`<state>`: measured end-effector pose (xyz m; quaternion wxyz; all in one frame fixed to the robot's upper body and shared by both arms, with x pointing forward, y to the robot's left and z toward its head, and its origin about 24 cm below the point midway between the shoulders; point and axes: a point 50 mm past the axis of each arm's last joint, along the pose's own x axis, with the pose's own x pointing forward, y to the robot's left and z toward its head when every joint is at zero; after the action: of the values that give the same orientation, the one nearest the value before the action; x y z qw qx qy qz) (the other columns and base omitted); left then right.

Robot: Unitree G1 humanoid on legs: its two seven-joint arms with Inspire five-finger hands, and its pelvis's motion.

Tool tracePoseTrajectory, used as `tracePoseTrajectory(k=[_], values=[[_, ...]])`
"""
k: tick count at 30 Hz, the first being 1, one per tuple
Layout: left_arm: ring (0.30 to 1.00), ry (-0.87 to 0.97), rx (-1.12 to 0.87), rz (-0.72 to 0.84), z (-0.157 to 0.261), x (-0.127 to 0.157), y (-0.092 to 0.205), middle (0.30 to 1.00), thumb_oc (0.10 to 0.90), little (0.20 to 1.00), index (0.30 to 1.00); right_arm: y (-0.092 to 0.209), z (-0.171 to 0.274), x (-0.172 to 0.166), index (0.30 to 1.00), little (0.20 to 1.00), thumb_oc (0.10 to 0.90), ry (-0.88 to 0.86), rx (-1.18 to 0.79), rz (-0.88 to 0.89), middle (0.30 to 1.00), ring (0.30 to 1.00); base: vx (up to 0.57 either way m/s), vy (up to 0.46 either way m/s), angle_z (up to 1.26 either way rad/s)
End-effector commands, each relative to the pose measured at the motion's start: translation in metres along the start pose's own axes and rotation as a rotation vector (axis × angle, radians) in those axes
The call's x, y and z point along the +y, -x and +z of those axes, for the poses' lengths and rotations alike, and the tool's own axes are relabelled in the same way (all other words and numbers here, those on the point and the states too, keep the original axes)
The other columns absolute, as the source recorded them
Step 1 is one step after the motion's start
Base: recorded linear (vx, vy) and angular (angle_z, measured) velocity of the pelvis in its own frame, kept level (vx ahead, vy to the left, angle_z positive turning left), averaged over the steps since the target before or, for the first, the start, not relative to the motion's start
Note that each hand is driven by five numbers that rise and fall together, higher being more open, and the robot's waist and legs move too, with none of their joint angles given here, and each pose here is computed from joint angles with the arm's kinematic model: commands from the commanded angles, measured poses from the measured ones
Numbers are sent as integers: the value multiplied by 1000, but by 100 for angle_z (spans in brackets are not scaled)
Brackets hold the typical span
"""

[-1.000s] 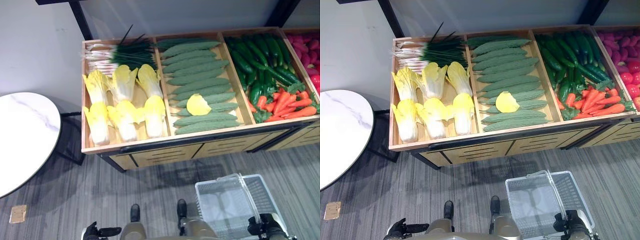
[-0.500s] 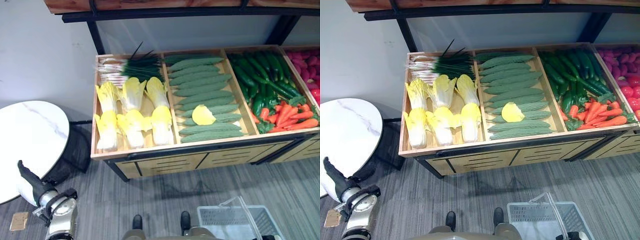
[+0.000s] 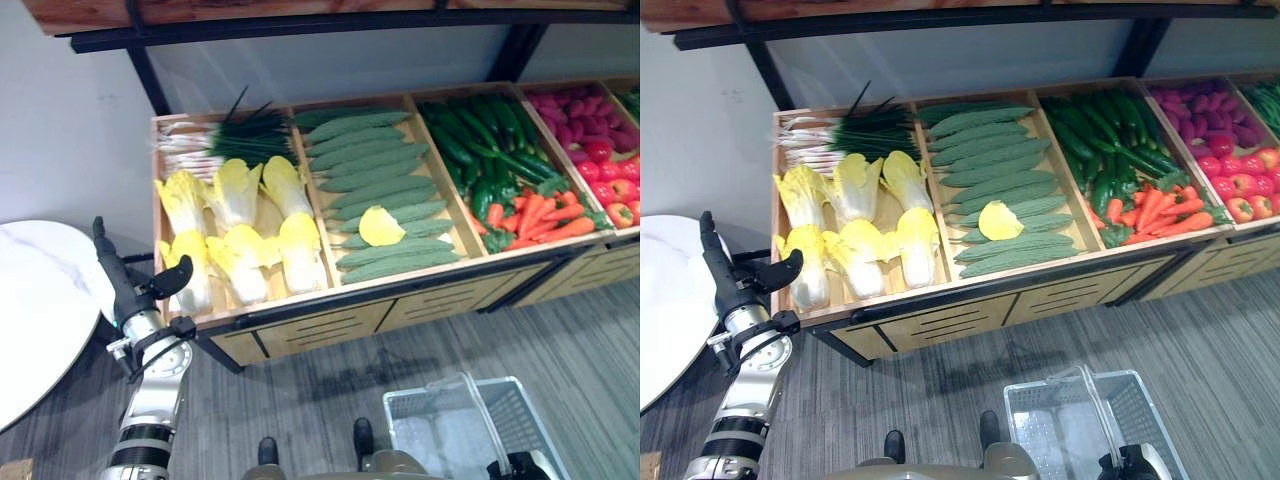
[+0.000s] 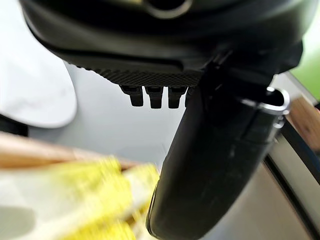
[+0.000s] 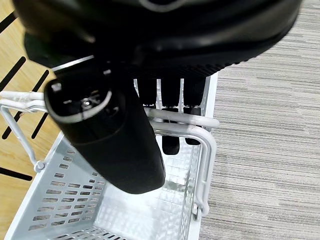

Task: Get the vegetables into the basket

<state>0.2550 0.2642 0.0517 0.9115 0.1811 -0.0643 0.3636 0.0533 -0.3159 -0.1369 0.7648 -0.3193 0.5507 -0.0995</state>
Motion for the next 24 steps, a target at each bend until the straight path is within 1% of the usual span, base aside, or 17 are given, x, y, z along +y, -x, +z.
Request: tracePoseTrajectory(k=[1,4,7,9,12,13,14,15,21,24], values=[[1000,51,-237,65,46,5,-30,1000,900,1000,1000,-3,2,-17,300,300,400,47,-19,-66,300,300,15,-8,-12],[1000,43,-155,27,32,-10,-27,1000,900,1000,1000,-3,3,-16,300,300,400,55,-21,-65,300,300,5,-11,-8],[1000,39,-143,29,30,-11,-27,1000,900,1000,1000,-3,4,-16,300,300,400,56,-25,-66,300,300,-8,-9,-5],[1000,-4,-124,41,24,-16,-28,1000,900,1000,1000,-3,7,-13,300,300,400,67,-40,-69,300,300,-6,-10,-3],[1000,-30,-132,44,24,-16,-29,1000,900,1000,1000,-3,7,-13,300,300,400,72,-44,-70,300,300,-11,-13,-4],[1000,-93,-100,13,13,-20,-26,1000,900,1000,1000,-3,11,-12,300,300,400,86,-61,-71,300,300,-13,-16,-5],[1000,-92,-100,13,13,-20,-26,1000,900,1000,1000,-3,11,-12,300,300,400,86,-61,-70,300,300,-21,-17,-5],[1000,-138,-68,-7,3,-20,-25,1000,900,1000,1000,-4,15,-11,300,300,400,88,-78,-71,300,300,-7,-1,-3],[1000,-201,-5,-36,-14,-20,-22,1000,900,1000,1000,-5,21,-14,300,300,400,94,-101,-82,300,300,3,1,-3],[1000,-221,75,-52,-28,-22,-18,1000,900,1000,1000,-5,24,-15,300,300,400,99,-114,-87,300,300,0,0,0]])
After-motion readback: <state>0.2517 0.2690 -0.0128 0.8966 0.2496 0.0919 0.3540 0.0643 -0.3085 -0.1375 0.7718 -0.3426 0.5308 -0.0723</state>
